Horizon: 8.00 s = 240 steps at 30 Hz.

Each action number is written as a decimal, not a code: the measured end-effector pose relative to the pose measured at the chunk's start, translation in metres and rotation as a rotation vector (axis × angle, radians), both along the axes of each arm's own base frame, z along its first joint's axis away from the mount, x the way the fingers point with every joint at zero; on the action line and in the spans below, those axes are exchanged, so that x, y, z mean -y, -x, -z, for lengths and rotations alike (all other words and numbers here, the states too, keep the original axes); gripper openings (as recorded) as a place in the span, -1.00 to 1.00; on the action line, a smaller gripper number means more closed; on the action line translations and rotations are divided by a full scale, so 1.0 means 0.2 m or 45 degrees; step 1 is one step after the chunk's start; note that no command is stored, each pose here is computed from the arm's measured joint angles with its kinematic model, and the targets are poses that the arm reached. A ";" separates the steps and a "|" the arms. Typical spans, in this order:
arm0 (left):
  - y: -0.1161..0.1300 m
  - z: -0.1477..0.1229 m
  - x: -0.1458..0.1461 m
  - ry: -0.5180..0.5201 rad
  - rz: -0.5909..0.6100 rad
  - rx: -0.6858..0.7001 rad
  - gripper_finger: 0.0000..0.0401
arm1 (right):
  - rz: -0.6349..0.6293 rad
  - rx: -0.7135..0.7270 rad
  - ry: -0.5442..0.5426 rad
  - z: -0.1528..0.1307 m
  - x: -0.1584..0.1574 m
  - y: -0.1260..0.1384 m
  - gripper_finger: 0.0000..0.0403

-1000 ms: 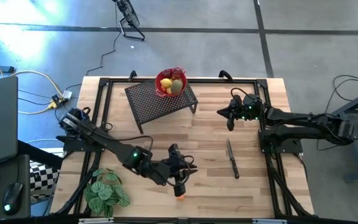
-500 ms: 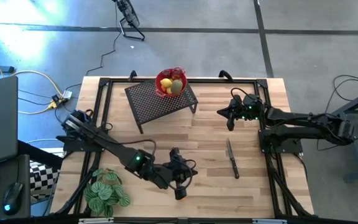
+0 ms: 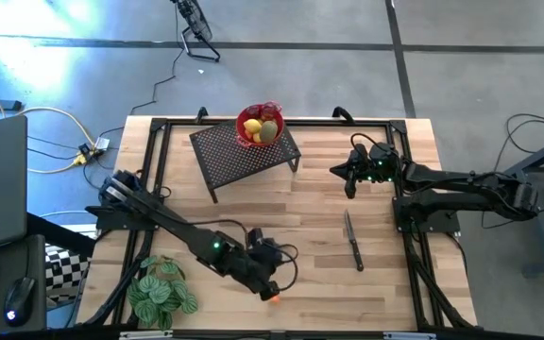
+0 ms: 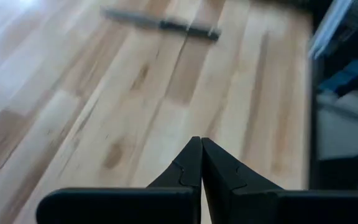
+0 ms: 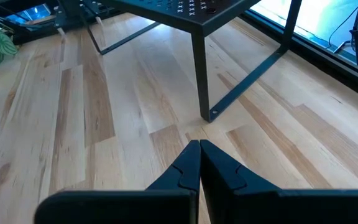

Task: Pick & Place Fruit
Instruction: Put the pear into the red strainer bowl on the shelf

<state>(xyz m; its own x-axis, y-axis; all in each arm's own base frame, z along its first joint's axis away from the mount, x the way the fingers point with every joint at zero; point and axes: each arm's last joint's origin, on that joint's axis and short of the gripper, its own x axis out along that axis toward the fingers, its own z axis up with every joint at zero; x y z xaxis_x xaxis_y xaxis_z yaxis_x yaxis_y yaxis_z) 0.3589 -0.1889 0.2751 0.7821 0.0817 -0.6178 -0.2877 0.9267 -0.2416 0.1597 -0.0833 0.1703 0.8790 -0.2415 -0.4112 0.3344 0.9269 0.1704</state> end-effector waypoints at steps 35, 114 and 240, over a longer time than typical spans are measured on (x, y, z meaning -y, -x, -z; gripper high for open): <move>-0.15 0.15 0.10 -0.046 0.139 -0.220 -1.00 | 0.049 -0.007 0.020 0.00 0.01 0.00 -0.99; -0.15 0.24 0.20 0.205 0.314 -0.326 0.18 | 0.065 -0.080 -0.048 0.03 0.00 0.01 -0.99; 0.06 -0.76 -1.16 -0.272 -0.372 -0.474 -0.30 | 0.057 -0.085 -0.042 0.03 0.00 0.01 -0.99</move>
<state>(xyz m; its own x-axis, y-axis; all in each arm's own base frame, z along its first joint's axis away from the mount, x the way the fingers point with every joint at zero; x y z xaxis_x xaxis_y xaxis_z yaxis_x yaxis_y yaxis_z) 0.3471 0.0432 0.4273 0.4381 0.4184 -0.7956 -0.5724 0.8123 0.1120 0.1568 -0.0830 0.1640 0.8381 -0.2648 -0.4769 0.3866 0.9051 0.1769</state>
